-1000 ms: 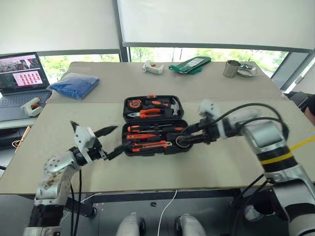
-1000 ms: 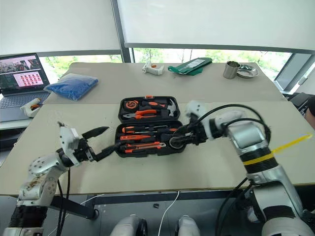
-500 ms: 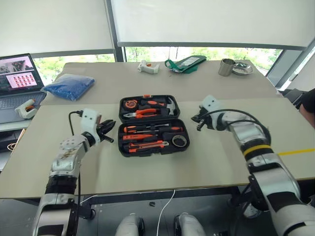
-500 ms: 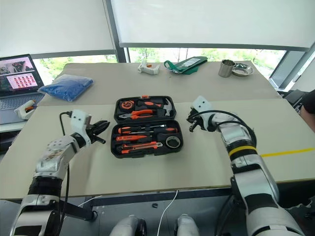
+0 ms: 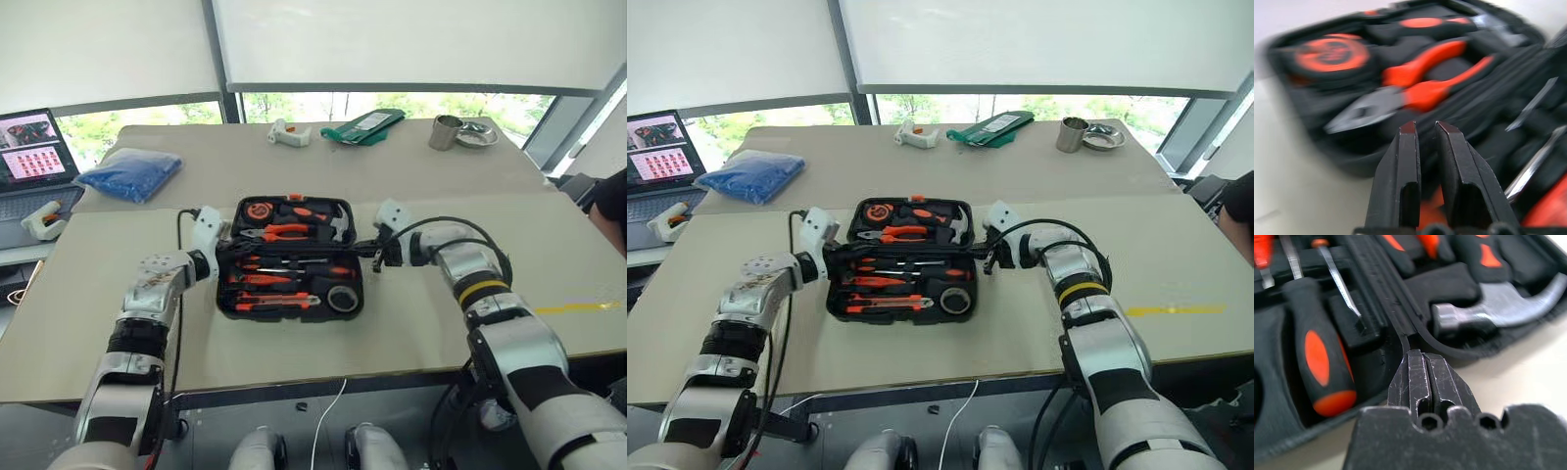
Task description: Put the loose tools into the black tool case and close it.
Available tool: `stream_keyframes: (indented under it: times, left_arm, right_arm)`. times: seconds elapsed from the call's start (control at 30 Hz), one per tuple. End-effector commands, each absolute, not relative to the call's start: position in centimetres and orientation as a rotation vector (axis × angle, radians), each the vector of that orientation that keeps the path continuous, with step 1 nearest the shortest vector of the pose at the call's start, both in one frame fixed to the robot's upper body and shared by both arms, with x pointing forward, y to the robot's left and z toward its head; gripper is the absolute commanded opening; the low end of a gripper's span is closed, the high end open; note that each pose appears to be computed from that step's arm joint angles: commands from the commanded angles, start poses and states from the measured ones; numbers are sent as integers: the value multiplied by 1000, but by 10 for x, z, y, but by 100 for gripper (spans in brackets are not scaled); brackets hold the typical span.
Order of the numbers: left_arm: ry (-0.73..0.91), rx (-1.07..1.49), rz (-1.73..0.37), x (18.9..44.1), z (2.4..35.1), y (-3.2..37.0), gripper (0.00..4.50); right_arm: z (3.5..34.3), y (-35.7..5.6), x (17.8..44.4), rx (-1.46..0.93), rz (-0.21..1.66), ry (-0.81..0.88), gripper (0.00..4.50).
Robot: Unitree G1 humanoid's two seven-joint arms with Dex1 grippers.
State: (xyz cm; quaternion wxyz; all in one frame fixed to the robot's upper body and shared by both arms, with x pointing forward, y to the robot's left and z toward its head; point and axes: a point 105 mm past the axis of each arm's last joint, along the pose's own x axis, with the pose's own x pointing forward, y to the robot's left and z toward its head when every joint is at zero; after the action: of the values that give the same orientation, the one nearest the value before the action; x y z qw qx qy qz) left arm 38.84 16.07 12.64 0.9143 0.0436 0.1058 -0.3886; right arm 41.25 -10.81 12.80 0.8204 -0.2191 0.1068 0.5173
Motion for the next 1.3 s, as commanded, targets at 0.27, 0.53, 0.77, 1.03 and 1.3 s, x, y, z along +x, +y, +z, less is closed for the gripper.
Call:
stream_keyframes:
  times: [0.27, 0.53, 0.77, 1.03, 1.3]
  left_arm:
    - [26, 23, -681, 381, 160, 185, 68]
    - [122, 176, -477, 397, 153, 232, 68]
    - [211, 188, -503, 404, 127, 221, 68]
    - [192, 150, -743, 403, 122, 176, 68]
    - [217, 120, -952, 372, 118, 147, 68]
  right_arm:
    - [127, -138, 387, -479, 1054, 243, 0]
    - [132, -136, 405, -506, 913, 200, 0]
    - [130, -131, 422, -528, 832, 190, 0]
    - [120, -115, 420, -496, 929, 187, 0]
    - [125, -141, 397, -510, 986, 199, 0]
